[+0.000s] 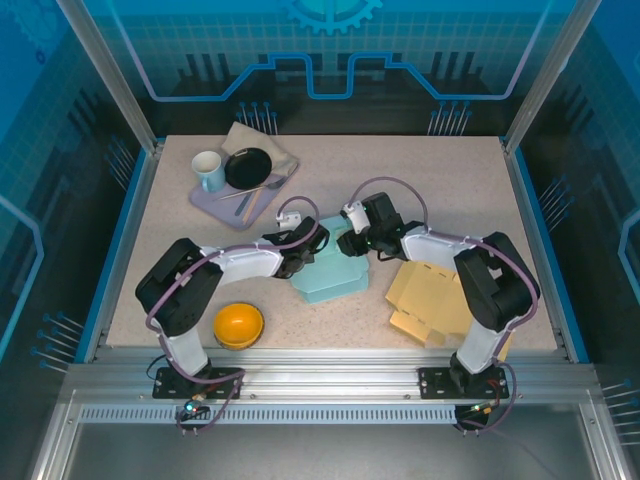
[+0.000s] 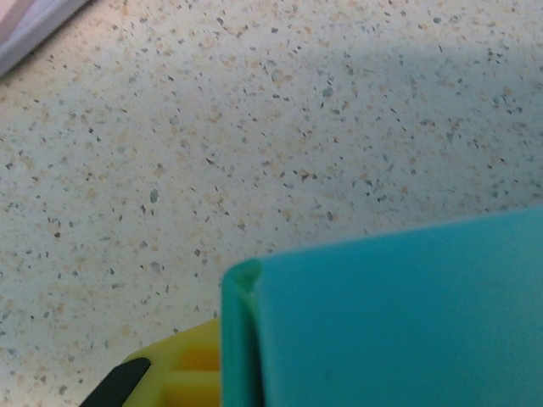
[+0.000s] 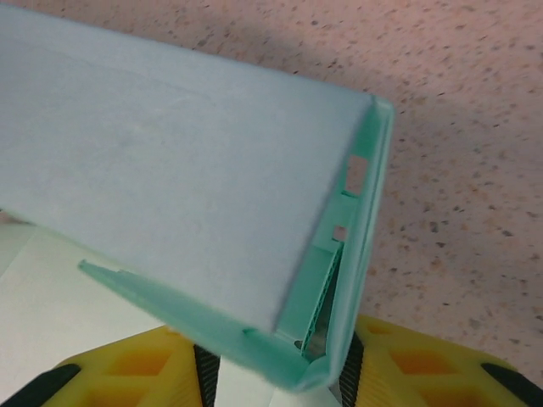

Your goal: Fold the paper box

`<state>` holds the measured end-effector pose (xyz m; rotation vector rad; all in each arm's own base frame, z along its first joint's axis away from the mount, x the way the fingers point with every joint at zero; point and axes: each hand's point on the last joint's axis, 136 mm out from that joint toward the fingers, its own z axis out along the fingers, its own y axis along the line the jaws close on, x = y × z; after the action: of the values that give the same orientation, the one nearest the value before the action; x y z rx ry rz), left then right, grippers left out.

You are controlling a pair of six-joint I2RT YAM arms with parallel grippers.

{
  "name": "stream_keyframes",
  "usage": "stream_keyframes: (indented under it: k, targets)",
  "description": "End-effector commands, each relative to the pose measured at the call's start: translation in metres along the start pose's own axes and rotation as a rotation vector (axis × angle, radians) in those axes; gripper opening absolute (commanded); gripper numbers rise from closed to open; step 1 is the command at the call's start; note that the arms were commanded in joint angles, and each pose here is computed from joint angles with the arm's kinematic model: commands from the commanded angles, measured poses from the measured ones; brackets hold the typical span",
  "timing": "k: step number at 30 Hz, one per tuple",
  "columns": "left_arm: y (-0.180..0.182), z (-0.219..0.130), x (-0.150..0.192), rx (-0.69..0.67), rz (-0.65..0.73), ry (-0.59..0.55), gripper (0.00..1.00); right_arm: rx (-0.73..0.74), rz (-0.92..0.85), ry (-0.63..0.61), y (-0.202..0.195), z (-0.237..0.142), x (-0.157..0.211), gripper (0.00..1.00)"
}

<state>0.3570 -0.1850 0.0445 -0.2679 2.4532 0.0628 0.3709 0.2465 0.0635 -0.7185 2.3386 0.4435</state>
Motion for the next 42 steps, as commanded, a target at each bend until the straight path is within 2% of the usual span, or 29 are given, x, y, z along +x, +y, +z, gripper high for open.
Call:
stream_keyframes:
  k: [1,4,8,11,17,20,24,28,30,35,42]
  targets:
    - [-0.012,-0.015,0.010,0.082,0.007,0.087,0.14,0.150,0.010,-0.148,-0.019,-0.007,-0.031,0.40]
    - [-0.012,-0.019,0.010,0.091,0.009,0.097,0.14,0.217,0.027,-0.195,-0.030,-0.010,-0.036,0.37]
    - [-0.011,-0.023,0.007,0.092,0.012,0.097,0.14,0.207,-0.005,-0.244,-0.027,-0.008,-0.047,0.37]
    - [-0.010,-0.024,0.006,0.099,0.012,0.106,0.15,0.158,-0.066,-0.248,-0.019,-0.002,-0.052,0.41]
    - [-0.014,-0.024,0.008,0.127,0.001,0.134,0.15,0.197,-0.054,-0.239,-0.029,0.005,-0.056,0.38]
    - [-0.020,-0.025,0.009,0.151,-0.001,0.152,0.15,0.220,-0.029,-0.205,-0.035,0.011,-0.057,0.34]
    - [-0.023,-0.025,0.008,0.169,-0.007,0.166,0.15,0.177,-0.028,-0.217,-0.029,0.013,-0.060,0.17]
    - [-0.017,-0.024,0.008,0.163,-0.023,0.182,0.15,0.134,-0.010,-0.239,-0.029,0.013,-0.067,0.17]
    - [-0.013,-0.023,0.007,0.150,-0.033,0.184,0.15,0.208,0.011,-0.203,-0.041,0.012,-0.062,0.17]
    - [-0.002,-0.021,0.005,0.090,-0.057,0.180,0.15,0.520,-0.042,-0.055,-0.067,0.004,-0.050,0.22]
    - [0.006,-0.019,0.000,0.047,-0.069,0.167,0.15,0.792,0.083,0.003,-0.111,-0.031,-0.030,0.22]
